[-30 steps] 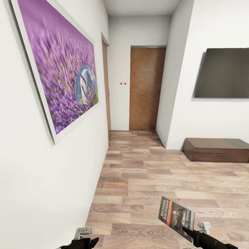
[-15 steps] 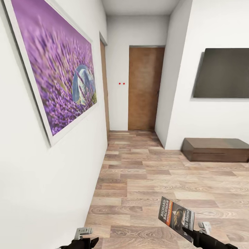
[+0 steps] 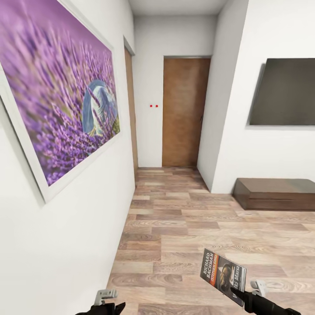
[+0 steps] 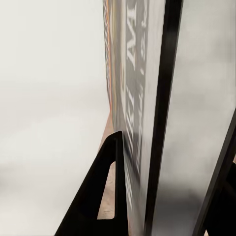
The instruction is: In the bedroom, move the book from the bed onto either nightstand, and place the two sandals side by side next to the bed.
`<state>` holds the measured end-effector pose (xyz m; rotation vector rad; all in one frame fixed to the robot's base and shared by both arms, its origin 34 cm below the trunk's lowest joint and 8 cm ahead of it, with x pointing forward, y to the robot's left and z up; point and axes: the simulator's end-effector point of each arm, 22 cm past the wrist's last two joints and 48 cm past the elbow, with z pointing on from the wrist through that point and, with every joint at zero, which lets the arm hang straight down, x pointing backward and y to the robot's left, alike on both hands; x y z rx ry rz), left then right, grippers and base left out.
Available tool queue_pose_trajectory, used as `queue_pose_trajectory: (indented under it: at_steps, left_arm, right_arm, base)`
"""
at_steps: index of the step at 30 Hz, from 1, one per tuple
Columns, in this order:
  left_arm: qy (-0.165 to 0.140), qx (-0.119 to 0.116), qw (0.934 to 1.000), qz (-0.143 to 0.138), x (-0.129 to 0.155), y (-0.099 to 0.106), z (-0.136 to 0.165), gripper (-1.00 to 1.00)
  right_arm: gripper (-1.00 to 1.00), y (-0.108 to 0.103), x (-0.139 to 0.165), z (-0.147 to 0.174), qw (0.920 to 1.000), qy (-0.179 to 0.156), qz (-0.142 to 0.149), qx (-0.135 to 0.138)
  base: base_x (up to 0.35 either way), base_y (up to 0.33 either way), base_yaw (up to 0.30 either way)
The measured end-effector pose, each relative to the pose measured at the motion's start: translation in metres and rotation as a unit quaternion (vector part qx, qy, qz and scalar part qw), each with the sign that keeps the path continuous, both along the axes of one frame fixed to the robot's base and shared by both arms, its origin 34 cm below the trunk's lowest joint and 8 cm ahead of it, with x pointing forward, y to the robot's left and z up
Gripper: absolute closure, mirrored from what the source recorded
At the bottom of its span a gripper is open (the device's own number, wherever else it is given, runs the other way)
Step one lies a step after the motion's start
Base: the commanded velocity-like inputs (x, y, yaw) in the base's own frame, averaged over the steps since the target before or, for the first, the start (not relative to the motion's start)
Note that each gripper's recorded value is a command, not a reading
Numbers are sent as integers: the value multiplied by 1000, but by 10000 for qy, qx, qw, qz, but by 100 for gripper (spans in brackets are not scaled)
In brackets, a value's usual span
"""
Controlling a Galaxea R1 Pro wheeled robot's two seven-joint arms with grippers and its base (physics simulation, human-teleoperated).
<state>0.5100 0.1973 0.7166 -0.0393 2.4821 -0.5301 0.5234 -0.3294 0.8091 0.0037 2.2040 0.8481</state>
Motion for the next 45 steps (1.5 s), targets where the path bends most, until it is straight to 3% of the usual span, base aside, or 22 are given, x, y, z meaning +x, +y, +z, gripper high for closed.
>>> queue_pose_trajectory:
  at_steps: [21,28,45]
  left_arm:
    - [1,3,10000,-7,0,0,0,-100]
    - [21,3,10000,-8,-1,0,-2,-100]
    - [59,3,10000,-7,-3,0,-5,-100]
  right_arm:
    - [100,0,-1,0,10000,13,8,1]
    - [100,0,-1,-2,10000,31,7,3]
    - [100,-1,0,-4,10000,24,-26,-7]
  base:
    - [332,0,-5]
    - [307,0,-182]
    - [24,0,-171]
